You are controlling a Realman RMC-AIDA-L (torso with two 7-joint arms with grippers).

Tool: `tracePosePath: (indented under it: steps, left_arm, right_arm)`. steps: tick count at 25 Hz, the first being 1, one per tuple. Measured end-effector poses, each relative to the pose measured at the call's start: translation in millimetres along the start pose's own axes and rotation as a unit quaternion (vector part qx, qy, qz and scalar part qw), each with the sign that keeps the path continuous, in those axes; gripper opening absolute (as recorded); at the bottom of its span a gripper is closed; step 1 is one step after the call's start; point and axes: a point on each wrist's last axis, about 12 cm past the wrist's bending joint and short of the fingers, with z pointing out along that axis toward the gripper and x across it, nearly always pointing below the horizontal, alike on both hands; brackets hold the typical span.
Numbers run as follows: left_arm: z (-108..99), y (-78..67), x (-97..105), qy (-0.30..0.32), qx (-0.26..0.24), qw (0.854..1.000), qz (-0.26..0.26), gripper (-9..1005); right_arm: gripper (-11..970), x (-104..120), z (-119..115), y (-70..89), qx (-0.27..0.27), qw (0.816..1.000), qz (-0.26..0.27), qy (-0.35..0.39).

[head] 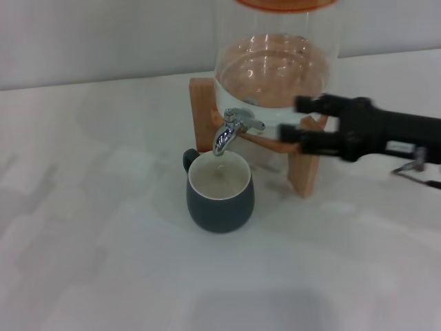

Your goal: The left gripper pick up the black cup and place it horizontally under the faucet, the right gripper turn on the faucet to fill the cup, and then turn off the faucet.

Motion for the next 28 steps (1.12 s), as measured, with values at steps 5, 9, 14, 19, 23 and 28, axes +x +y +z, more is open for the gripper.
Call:
tracePosePath:
  steps: [5, 9, 14, 19, 23, 28]
  left_arm:
    - [-3.1, 0.4, 1.5, 0.003, -0.005, 1.000, 0.000, 885]
    - [-3.0, 1.0, 2.1, 0.005, -0.009, 1.000, -0.001, 885]
    - [-0.2, 0.6, 1.9, 0.005, -0.006, 1.000, -0.002, 886]
    - [-2.1, -0.8, 4.5, 0.010, -0.005, 1.000, -0.012, 886]
    - [-4.2, -1.6, 8.9, 0.021, -0.007, 0.999, -0.039, 886]
    - [-4.5, -1.3, 14.1, 0.048, -0.007, 0.997, -0.065, 886]
  right_arm:
    - [807, 10.3, -44.6, -21.3, 0.055, 0.997, 0.038, -0.031]
    - [807, 8.1, -63.4, -20.2, 0.060, 0.997, 0.034, -0.044]
    - [807, 3.9, -98.7, -33.1, 0.134, 0.989, 0.014, -0.057]
    - [808, -1.1, -132.8, -43.8, 0.218, 0.972, -0.041, -0.073]
    - [808, 1.0, -149.0, -54.7, 0.288, 0.953, -0.062, -0.063]
    - [808, 8.8, -158.8, -66.2, 0.346, 0.936, -0.057, -0.027]
